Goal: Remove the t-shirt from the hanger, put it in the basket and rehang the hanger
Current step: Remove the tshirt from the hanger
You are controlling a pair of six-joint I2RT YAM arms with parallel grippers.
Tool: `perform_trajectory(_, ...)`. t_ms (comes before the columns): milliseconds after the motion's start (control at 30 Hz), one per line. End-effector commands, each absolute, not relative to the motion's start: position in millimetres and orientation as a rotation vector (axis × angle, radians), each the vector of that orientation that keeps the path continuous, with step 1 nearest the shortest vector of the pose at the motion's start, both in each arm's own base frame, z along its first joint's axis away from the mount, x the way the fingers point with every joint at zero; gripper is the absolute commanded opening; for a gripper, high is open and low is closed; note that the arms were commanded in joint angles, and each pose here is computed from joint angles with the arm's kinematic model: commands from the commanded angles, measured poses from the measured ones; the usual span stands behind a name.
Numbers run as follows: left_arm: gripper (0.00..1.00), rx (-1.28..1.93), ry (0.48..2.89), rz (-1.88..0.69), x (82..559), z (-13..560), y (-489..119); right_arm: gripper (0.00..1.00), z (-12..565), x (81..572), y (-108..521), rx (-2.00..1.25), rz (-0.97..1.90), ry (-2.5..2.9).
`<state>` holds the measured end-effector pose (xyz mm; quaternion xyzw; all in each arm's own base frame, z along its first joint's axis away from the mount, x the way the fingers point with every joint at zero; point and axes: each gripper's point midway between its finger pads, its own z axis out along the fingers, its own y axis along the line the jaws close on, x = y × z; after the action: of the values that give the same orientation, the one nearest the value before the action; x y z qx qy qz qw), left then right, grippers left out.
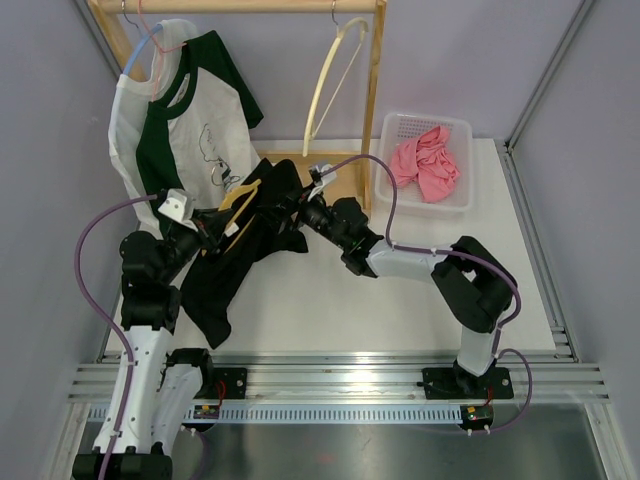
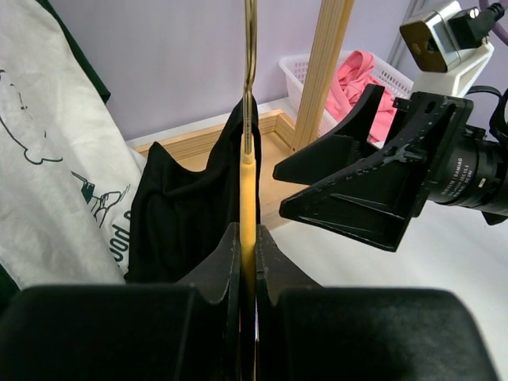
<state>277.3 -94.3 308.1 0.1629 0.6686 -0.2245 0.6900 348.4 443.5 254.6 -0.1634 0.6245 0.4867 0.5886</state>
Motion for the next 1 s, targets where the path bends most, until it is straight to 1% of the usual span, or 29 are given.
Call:
perform_trajectory(0,0.0,0.455,1.401,-0.491,272,328,-102,0.87,290,356,448,-0.327,1.095,1.339)
perform_trajectory(67,0.0,0.486,1.398,-0.515,268,327,-111,0.86,288,360,448,-0.304,1.063,1.343)
perform_trajectory(133,0.0,0.511,1.389,-0.515,266,327,-114,0.83,288,360,449,-0.295,1.04,1.338)
perform_trajectory(167,0.0,0.522,1.391,-0.52,264,326,-116,0.8,288,364,446,-0.265,1.018,1.342)
perform_trajectory(200,0.0,0.534,1.381,-0.516,262,327,-117,0.74,289,365,444,-0.253,1.009,1.34)
perform_trajectory(267,0.0,0.552,1.377,-0.523,259,326,-120,0.67,288,369,438,-0.231,0.98,1.343)
perform_trajectory(400,0.0,0.604,1.368,-0.553,251,325,-128,0.29,289,367,426,-0.218,0.938,1.334)
perform_trajectory(433,0.0,0.621,1.374,-0.573,248,322,-131,0.13,299,366,417,-0.194,0.922,1.313)
perform_trajectory(467,0.0,0.648,1.36,-0.563,247,324,-132,0.06,294,364,411,-0.189,0.909,1.316)
perform_trajectory(500,0.0,0.667,1.358,-0.578,244,323,-135,0.01,303,361,404,-0.183,0.896,1.297)
perform_trajectory(967,0.0,0.8,1.341,-0.68,218,323,-152,0.0,301,367,350,-0.122,0.628,1.377)
